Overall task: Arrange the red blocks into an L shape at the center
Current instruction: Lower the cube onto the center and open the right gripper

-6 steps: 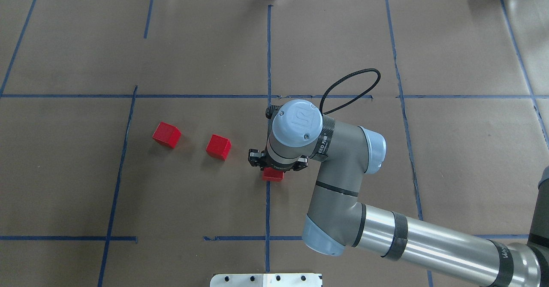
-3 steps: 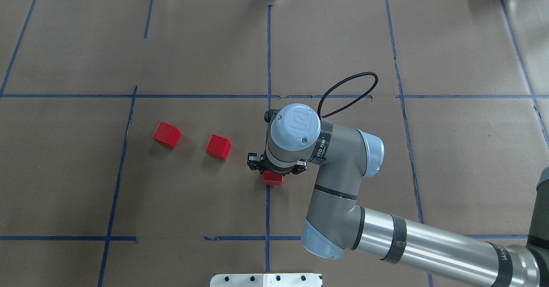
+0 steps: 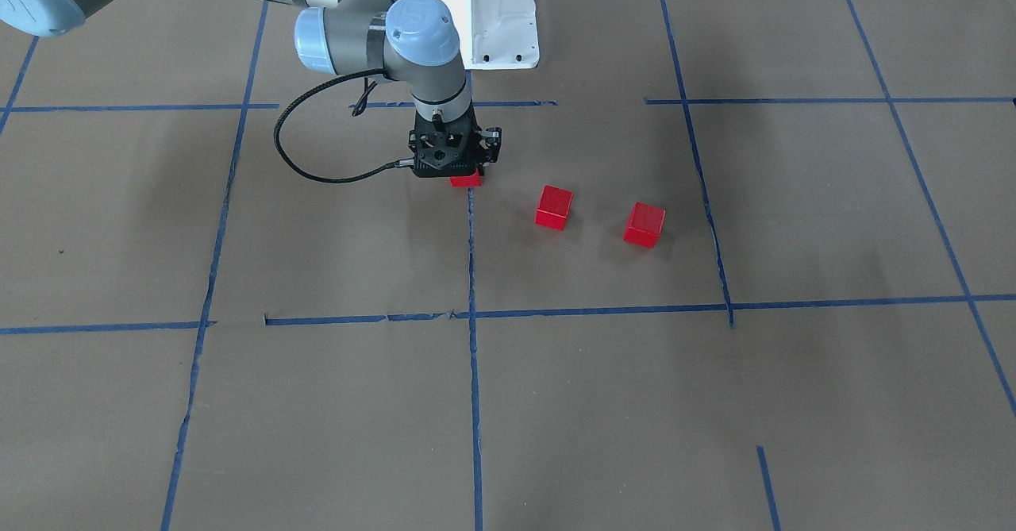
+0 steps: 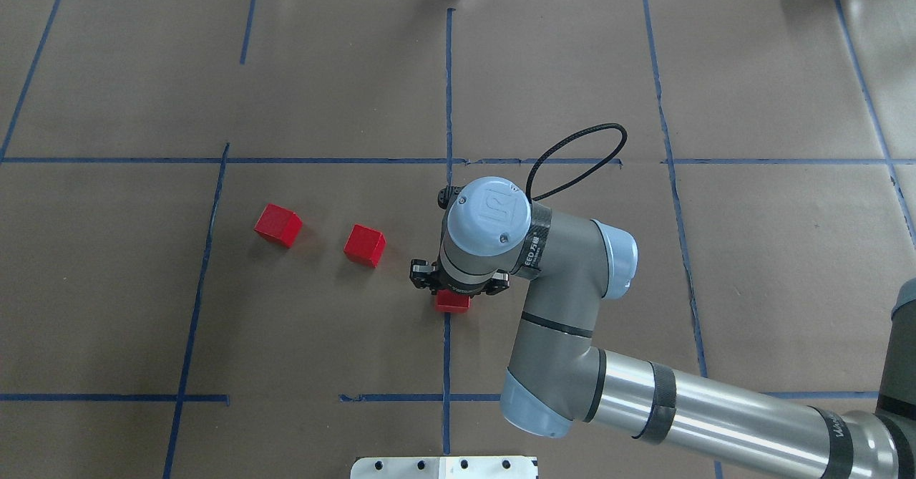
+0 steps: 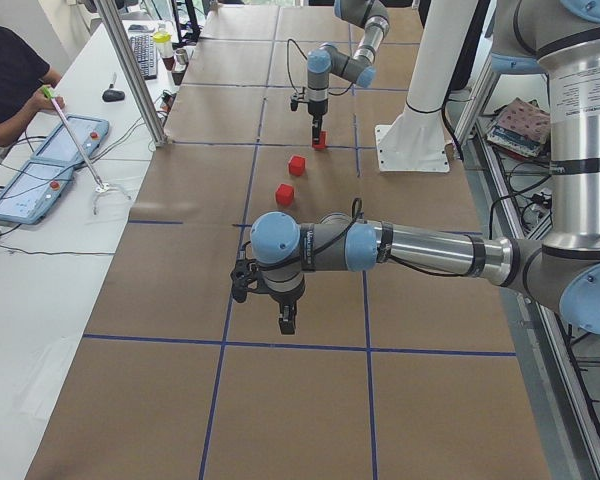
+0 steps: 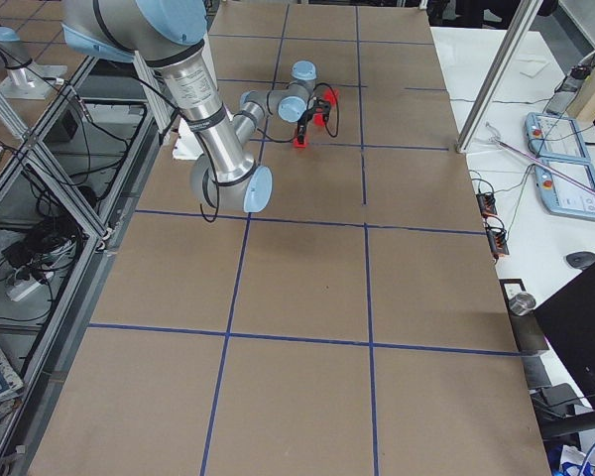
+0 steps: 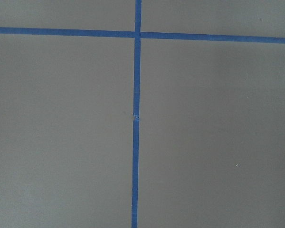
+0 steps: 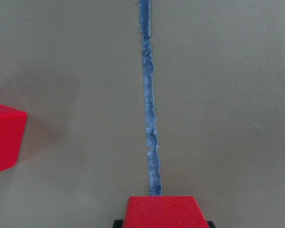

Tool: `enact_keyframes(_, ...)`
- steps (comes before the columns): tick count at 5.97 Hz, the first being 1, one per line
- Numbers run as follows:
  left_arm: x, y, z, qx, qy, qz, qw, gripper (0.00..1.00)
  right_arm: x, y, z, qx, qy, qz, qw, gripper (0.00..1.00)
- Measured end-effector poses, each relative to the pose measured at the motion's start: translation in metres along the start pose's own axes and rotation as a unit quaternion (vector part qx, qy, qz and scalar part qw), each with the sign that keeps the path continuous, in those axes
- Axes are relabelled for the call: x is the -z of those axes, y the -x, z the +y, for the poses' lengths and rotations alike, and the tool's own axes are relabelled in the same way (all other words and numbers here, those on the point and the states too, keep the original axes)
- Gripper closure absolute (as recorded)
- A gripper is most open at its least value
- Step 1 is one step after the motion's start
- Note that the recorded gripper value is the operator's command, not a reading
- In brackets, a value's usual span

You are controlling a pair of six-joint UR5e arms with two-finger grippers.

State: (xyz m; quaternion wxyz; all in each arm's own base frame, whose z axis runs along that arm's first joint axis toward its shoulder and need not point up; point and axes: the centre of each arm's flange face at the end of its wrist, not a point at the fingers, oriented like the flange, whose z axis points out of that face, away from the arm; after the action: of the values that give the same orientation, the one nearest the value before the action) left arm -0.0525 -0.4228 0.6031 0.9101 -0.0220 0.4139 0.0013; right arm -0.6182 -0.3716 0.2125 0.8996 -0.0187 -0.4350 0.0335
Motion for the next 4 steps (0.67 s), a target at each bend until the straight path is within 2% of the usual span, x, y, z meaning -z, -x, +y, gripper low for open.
enact_keyframes(1,0.0000,0.0000,0.0000,0.000,0.000,0.000,1.0000,0.00,0.0004,0.0015,0.0010,0.001,0.000,-0.001,1.0000,0.96)
enact_keyframes(2,0.0000,0.0000,0.0000,0.000,0.000,0.000,1.0000,0.00,0.0003,0.0021,0.0018,0.002,0.001,-0.001,1.0000,0.88)
enact_keyframes(3,0.0000,0.0000,0.0000,0.000,0.000,0.000,1.0000,0.00,-0.0002,0.0024,0.0027,0.003,0.001,0.000,1.0000,0.63)
enact_keyframes(4,-0.0002,0.0002,0.0002,0.000,0.000,0.000,1.0000,0.00,-0.0015,0.0024,0.0034,0.004,0.002,0.001,1.0000,0.22)
